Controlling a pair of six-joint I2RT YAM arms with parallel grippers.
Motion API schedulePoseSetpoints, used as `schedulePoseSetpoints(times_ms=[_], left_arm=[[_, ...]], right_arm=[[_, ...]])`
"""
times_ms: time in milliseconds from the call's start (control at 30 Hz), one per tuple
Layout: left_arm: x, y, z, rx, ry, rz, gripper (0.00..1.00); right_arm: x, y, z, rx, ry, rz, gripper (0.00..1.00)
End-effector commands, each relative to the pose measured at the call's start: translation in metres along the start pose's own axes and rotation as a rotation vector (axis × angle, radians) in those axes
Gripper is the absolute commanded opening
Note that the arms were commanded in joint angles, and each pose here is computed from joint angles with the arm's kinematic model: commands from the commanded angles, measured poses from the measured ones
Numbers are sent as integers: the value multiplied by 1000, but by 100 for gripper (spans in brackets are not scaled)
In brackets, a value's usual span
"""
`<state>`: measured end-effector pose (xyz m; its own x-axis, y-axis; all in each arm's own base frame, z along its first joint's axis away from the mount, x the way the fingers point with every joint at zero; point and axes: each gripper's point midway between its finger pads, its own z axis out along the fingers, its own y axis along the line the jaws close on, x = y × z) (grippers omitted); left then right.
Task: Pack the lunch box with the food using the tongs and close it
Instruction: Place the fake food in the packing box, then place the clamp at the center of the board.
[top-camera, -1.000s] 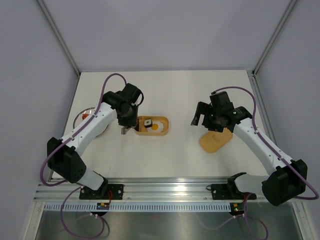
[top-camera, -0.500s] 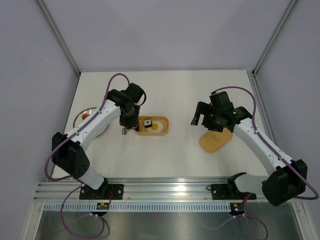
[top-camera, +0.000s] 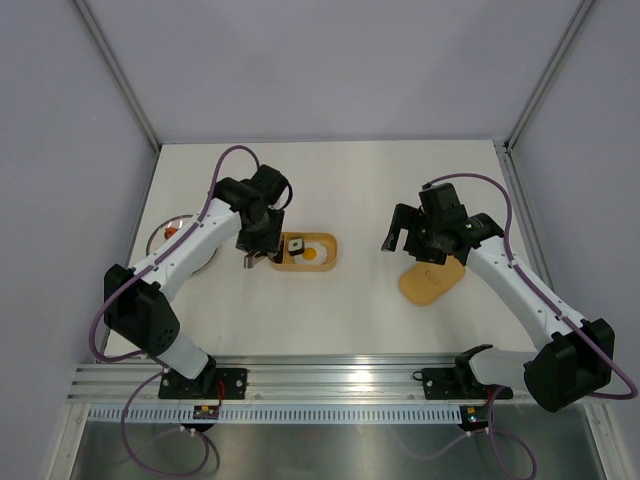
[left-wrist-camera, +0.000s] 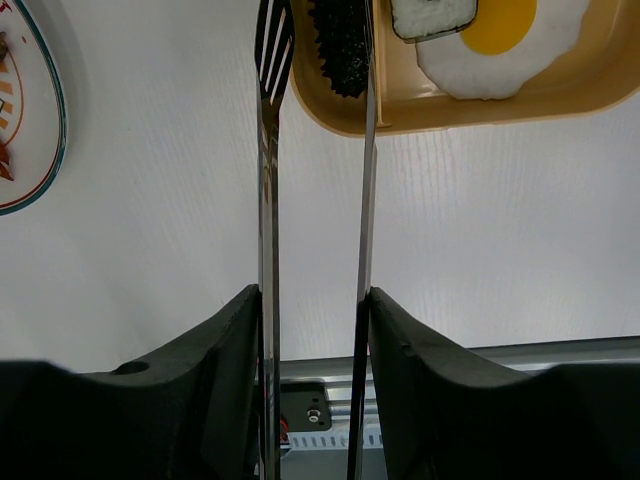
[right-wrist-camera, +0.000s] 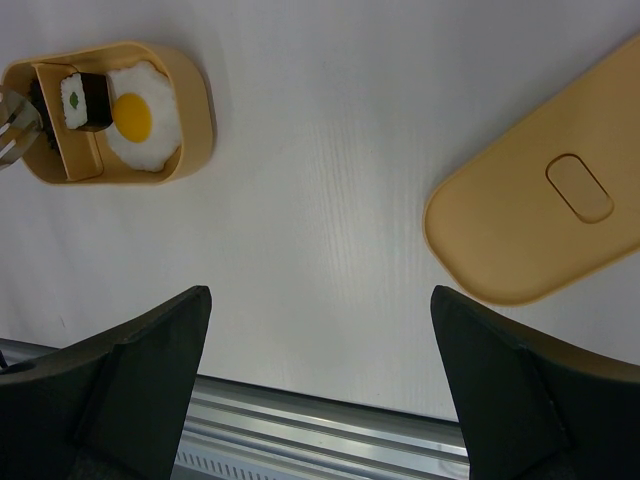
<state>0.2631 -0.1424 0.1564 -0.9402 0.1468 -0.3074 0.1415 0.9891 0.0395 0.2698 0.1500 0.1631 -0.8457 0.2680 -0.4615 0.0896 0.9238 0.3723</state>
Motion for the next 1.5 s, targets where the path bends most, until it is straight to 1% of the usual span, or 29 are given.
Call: schedulePoseSetpoints(times_ms=[0,133,233,333,367,400,467,500,533,567,633,667,733,767,800,833,867,900,933,1000,1033,1167,1233,1267,1300,1367,1467], left_arm=[[-19,-7,-20,45,-99,-15,48],[-29,-8,-35,63,-162,-33,45],[-42,-3,-57,67,-252,-55,38],[-56,6,-75,34,-334,-62,28],[-60,10,-77,17,-351,-63,24],[-68,15,-79,-12,-383,-54,19],[-87,17,-80,-33,-451,-43,15],[-96,25,-77,-79,-479,-32,14],[-101,27,-70,-92,-486,-24,13],[-117,30,-64,-101,-527,-25,13],[-130,35,-51,-110,-546,-24,12],[-140,36,-42,-113,-577,-32,12],[-150,48,-19,-132,-567,-54,12],[-159,50,-12,-129,-596,-72,12],[-165,58,-5,-142,-606,-91,12],[-170,60,3,-146,-611,-98,13],[-179,60,5,-141,-644,-102,14],[-184,60,7,-141,-651,-87,15],[-188,59,21,-146,-628,-82,16],[-198,64,30,-153,-628,-88,17],[-202,66,43,-157,-618,-91,17],[-207,81,71,-120,-610,-127,18],[-209,82,82,-94,-590,-130,18],[-205,83,95,-100,-549,-124,18],[-205,85,98,-112,-542,-122,18],[-204,88,105,-115,-535,-125,20],[-201,93,121,-109,-493,-121,27]], right_arm=[[-6,7,-5,-24,-32,2,99],[-5,7,-5,-25,-31,1,99],[-5,7,-5,-26,-32,1,99],[-6,8,-6,-28,-35,2,99],[-6,8,-5,-28,-33,1,99],[-6,8,-5,-29,-32,2,99],[-5,10,-4,-37,-31,1,99],[-5,11,-4,-41,-29,-2,99],[-5,12,-3,-43,-25,-2,99],[-4,13,-3,-45,-22,-7,99],[-3,12,-3,-45,-22,-9,99],[-2,12,-3,-45,-20,-13,99],[-1,11,-4,-47,-19,-16,99],[0,11,-4,-48,-16,-17,99],[1,10,-5,-45,-14,-20,99],[3,9,-4,-41,-10,-22,99],[3,8,-4,-40,-10,-24,99],[4,8,-3,-40,-9,-23,99],[6,7,-2,-37,-1,-23,99],[8,7,-1,-38,9,-18,99],[9,6,0,-37,12,-16,99],[10,3,-5,-24,2,-11,99],[10,1,-6,-19,1,-7,99],[11,1,-7,-19,3,-7,99],[11,1,-7,-17,3,-8,99],[11,0,-8,-11,4,-6,99],[10,-1,-10,-6,1,-2,99]])
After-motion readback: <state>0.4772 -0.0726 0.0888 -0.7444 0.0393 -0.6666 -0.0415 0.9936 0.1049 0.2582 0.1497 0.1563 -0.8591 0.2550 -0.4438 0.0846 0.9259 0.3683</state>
